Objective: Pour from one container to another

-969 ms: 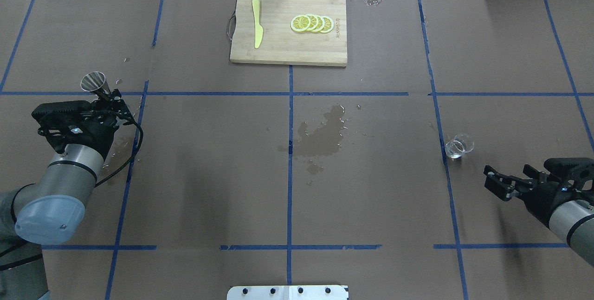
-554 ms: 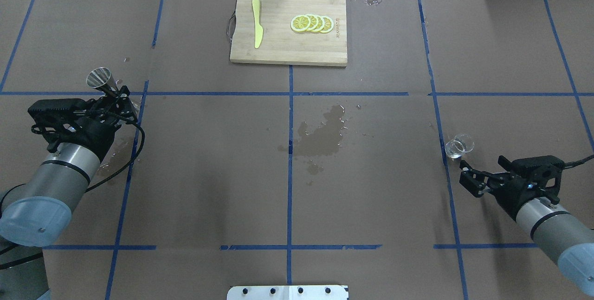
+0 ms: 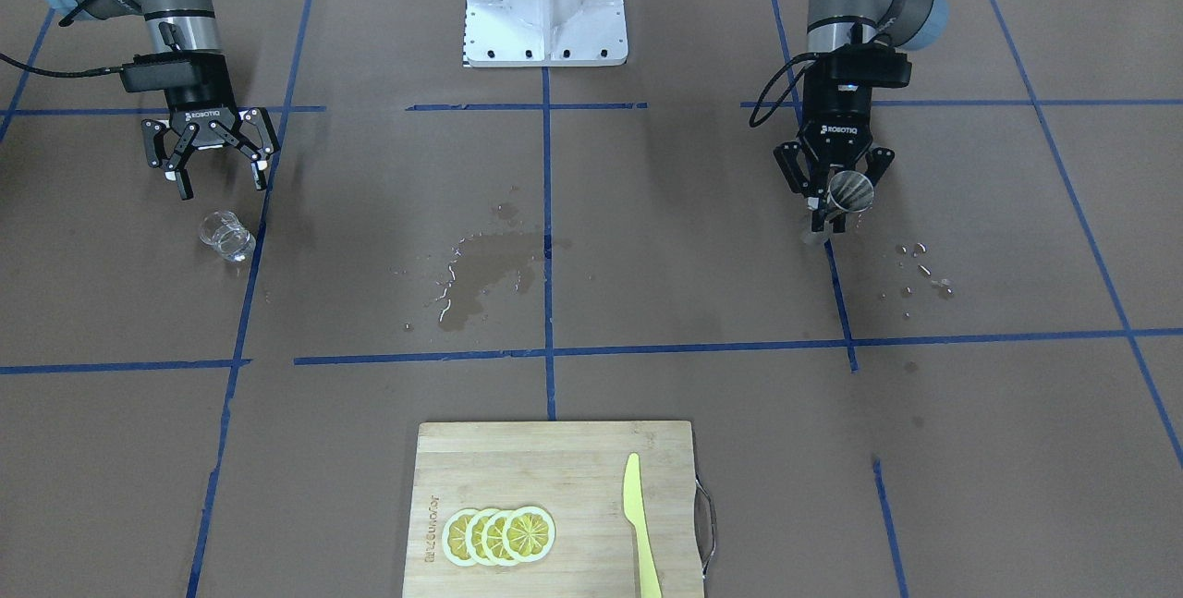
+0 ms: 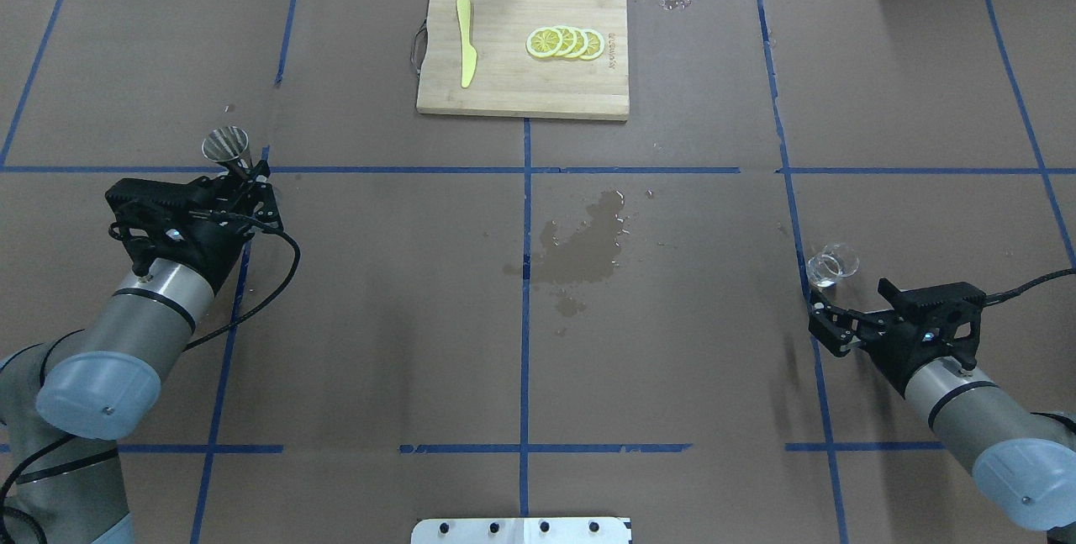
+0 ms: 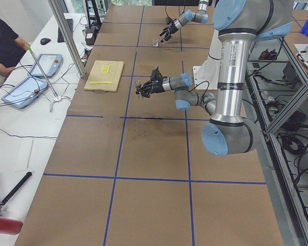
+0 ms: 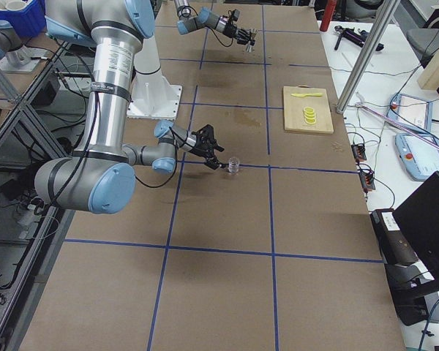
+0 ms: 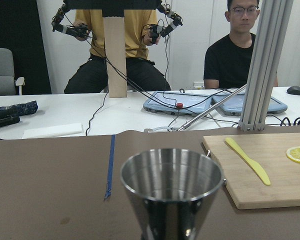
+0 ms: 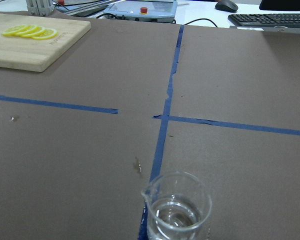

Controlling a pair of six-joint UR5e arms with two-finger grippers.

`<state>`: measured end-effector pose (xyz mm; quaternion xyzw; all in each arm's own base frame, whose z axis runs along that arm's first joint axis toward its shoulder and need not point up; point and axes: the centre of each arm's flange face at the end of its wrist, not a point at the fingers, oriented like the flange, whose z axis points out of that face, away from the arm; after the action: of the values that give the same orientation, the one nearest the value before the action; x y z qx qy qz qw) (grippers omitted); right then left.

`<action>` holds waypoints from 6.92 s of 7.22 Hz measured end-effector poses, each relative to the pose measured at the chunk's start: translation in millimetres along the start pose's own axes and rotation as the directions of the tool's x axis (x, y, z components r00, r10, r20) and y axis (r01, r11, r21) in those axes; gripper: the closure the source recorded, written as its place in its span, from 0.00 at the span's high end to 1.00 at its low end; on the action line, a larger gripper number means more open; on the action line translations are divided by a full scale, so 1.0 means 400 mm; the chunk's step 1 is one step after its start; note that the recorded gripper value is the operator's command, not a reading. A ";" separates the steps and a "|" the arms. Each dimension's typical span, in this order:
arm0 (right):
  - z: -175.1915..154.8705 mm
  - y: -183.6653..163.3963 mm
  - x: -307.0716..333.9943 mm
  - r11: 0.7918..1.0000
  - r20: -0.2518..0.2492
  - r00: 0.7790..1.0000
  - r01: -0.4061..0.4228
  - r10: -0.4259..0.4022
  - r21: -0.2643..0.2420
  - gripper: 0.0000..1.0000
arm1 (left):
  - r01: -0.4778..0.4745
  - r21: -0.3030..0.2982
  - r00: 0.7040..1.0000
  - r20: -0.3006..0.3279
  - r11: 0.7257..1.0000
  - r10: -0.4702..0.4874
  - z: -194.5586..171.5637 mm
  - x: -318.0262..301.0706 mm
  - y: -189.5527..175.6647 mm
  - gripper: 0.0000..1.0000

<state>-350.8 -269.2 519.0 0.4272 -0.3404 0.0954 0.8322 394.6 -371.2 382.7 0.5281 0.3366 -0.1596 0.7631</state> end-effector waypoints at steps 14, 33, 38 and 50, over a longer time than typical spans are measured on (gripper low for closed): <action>0.184 0.012 -0.029 0.990 -0.108 0.994 0.046 -0.032 0.130 0.97 | -0.009 0.004 1.000 0.003 1.000 0.009 0.016 0.014 0.005 0.00; 0.054 -0.087 -0.095 0.993 0.051 0.999 -0.002 -0.004 0.117 0.00 | 0.013 0.019 0.997 -0.073 1.000 -0.012 0.030 0.191 -0.033 0.00; 0.066 -0.259 -0.076 0.966 0.099 0.963 0.239 -0.249 0.100 0.00 | -0.177 -0.084 0.862 -0.493 0.981 0.114 0.002 0.516 -0.138 0.00; -0.038 -0.642 -0.543 0.782 0.073 0.779 0.622 -0.623 0.037 0.00 | -0.280 -0.072 0.703 -0.694 0.957 0.154 0.160 0.656 -0.112 0.00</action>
<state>-390.9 -387.3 206.2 0.5238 -0.2132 -0.1999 0.8001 579.5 -417.7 186.1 0.5178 0.5404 0.1662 0.6421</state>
